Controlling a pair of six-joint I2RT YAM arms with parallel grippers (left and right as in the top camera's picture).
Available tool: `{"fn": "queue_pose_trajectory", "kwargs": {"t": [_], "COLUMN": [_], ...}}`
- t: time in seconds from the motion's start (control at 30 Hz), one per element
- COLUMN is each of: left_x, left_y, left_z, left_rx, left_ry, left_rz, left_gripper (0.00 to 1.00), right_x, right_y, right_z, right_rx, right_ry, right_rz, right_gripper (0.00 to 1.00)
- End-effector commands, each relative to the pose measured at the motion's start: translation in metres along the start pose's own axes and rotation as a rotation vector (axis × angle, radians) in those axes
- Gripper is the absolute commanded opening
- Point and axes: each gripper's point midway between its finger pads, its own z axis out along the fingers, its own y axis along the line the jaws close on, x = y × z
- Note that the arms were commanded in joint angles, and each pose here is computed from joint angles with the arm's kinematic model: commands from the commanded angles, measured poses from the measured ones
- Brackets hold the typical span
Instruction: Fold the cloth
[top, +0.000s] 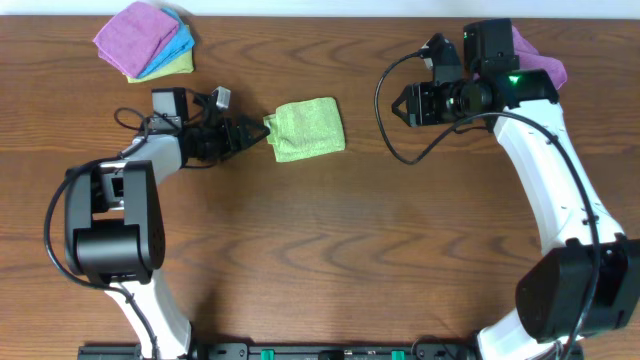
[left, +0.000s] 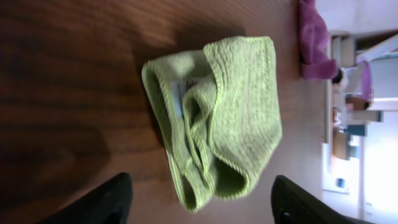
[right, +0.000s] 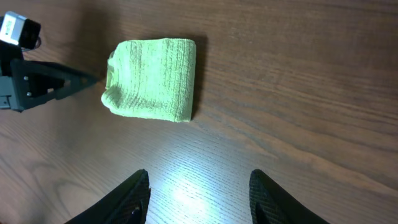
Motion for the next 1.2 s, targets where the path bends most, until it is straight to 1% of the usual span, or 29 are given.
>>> {"fn": "queue_pose_trajectory", "kwargs": {"t": [0.0, 0.07, 0.17, 0.43, 0.57, 0.67, 0.77, 0.97, 1.07, 1.17], "left_x": [0.001, 0.0, 0.0, 0.006, 0.01, 0.015, 0.025, 0.036, 0.04, 0.042], "left_y": [0.005, 0.003, 0.001, 0.019, 0.029, 0.026, 0.028, 0.02, 0.021, 0.022], "left_z": [0.011, 0.015, 0.019, 0.026, 0.036, 0.047, 0.058, 0.071, 0.075, 0.079], "left_rx": [-0.056, -0.063, -0.066, -0.109, -0.098, -0.056, -0.053, -0.056, -0.084, -0.102], "left_ry": [-0.008, -0.016, -0.017, -0.011, 0.0, 0.019, 0.045, 0.076, 0.082, 0.083], "left_rz": [-0.03, -0.024, -0.016, -0.061, -0.118, -0.135, -0.166, -0.144, -0.142, -0.135], "left_gripper": [0.79, 0.82, 0.82, 0.83, 0.84, 0.84, 0.87, 0.86, 0.86, 0.8], "right_x": [0.0, 0.0, 0.001, 0.004, 0.004, 0.005, 0.005, 0.005, 0.005, 0.005], "right_y": [-0.003, -0.002, 0.001, 0.004, 0.004, 0.004, 0.004, 0.004, 0.003, 0.002], "right_z": [-0.001, 0.0, 0.001, 0.002, 0.002, 0.002, 0.002, 0.002, 0.002, 0.002], "right_rx": [0.006, 0.004, 0.001, -0.002, -0.002, -0.002, -0.002, 0.0, 0.006, 0.007], "right_ry": [0.001, 0.002, 0.007, 0.017, 0.018, 0.021, 0.022, 0.021, 0.021, 0.022], "right_rz": [-0.012, -0.015, -0.019, -0.022, -0.022, -0.021, -0.021, -0.036, -0.039, -0.04], "right_gripper": [0.52, 0.52, 0.52, 0.52, 0.52, 0.52, 0.52, 0.52, 0.52, 0.52]}}
